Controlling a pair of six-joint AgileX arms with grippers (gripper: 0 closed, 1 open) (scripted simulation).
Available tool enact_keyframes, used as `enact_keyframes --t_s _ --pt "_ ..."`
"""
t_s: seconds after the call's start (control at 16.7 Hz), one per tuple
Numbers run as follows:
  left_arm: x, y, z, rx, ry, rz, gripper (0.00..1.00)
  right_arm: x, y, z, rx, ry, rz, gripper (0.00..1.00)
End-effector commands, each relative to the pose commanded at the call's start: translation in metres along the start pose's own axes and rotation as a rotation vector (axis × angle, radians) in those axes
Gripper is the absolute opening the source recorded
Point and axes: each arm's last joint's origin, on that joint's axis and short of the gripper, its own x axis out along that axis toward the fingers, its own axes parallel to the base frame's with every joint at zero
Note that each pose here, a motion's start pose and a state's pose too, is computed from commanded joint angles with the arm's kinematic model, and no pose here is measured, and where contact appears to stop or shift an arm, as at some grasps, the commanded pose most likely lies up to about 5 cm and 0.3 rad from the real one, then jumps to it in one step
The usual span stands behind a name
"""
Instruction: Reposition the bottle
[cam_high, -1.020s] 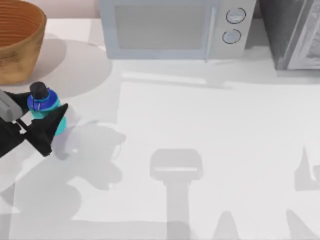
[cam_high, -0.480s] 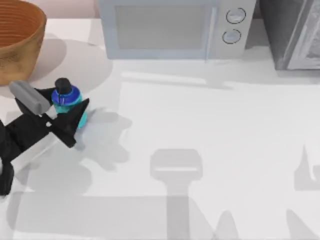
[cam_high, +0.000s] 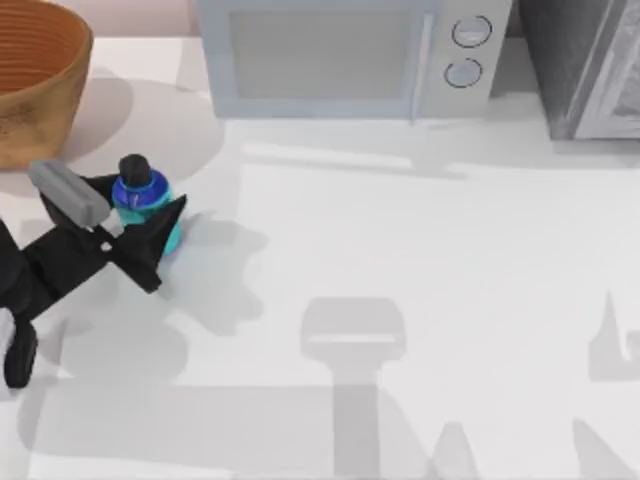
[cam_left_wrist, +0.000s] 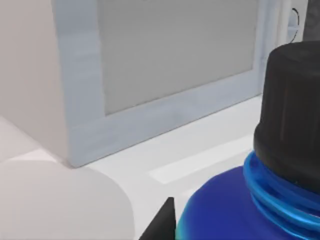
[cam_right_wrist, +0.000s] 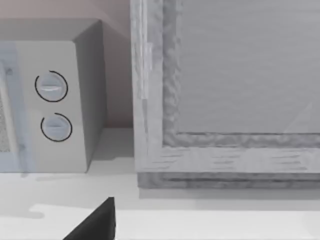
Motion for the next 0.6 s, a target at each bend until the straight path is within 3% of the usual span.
enact_keyframes --t_s 0.6 --pt "0.0 0.0 0.0 0.0 0.0 0.0 0.98 0.0 0.0 0.0 0.0 0.0 0.0 1.0"
